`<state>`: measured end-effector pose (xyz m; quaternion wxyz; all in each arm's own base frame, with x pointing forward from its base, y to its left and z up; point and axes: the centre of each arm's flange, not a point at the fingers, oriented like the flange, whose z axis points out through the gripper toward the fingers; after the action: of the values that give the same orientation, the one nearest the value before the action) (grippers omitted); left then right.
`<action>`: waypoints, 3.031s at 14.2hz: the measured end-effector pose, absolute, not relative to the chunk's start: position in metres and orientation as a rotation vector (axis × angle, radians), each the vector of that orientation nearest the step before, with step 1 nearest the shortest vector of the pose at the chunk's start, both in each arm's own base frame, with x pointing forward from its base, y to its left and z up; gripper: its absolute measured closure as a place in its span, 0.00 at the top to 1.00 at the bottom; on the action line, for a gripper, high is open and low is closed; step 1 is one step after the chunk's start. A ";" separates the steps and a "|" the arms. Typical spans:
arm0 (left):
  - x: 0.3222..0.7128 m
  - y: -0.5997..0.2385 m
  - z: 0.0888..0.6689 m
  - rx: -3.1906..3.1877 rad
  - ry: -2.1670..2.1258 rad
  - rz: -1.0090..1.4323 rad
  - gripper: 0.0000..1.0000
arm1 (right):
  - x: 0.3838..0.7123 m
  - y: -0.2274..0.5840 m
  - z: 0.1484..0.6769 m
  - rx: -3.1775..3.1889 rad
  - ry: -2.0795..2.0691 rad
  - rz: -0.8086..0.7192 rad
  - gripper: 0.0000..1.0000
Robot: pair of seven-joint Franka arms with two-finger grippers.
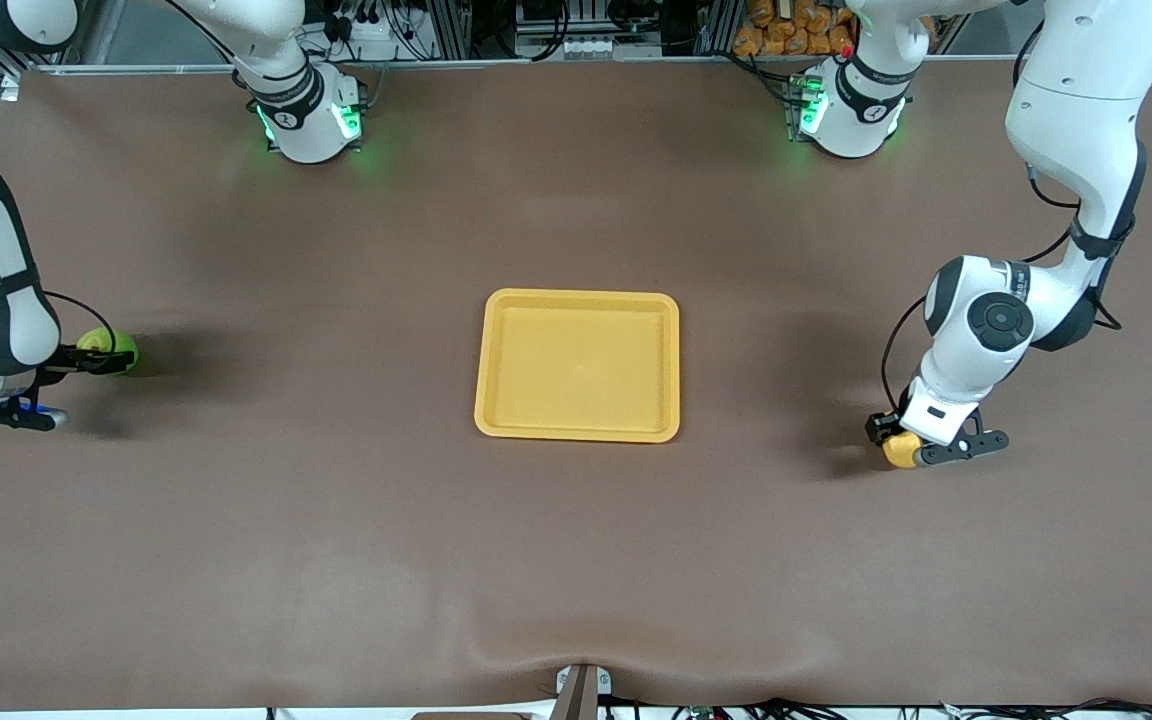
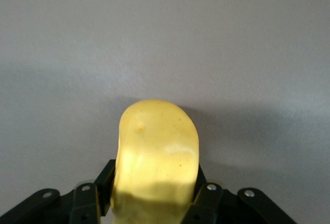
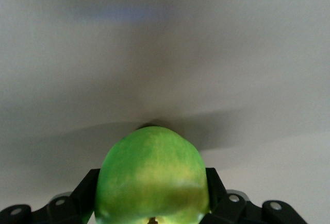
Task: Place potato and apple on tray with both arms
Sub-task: 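Close the right gripper on the apple while the left gripper grasps the potato, then carry the potato onto the tray with the left gripper and release it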
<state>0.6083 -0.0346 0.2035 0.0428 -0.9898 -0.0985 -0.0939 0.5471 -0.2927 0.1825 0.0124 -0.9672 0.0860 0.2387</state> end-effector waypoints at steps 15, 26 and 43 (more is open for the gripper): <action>0.569 -0.306 0.304 -2.885 -0.206 -0.081 0.59 | 0.597 -0.267 0.272 -2.802 0.382 0.685 0.86; 0.484 -0.460 0.269 -2.857 -0.193 -0.092 0.59 | 0.642 -0.142 0.331 -2.844 0.476 0.871 0.86; 0.487 -0.488 0.205 -2.829 -0.128 -0.058 1.00 | 0.651 0.056 0.323 -2.831 0.684 0.990 0.86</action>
<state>0.4871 -0.4879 0.2051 0.1542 -0.9868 -0.0445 -0.0203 0.6510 0.0564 0.3234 0.0326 -0.9198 0.2223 0.3218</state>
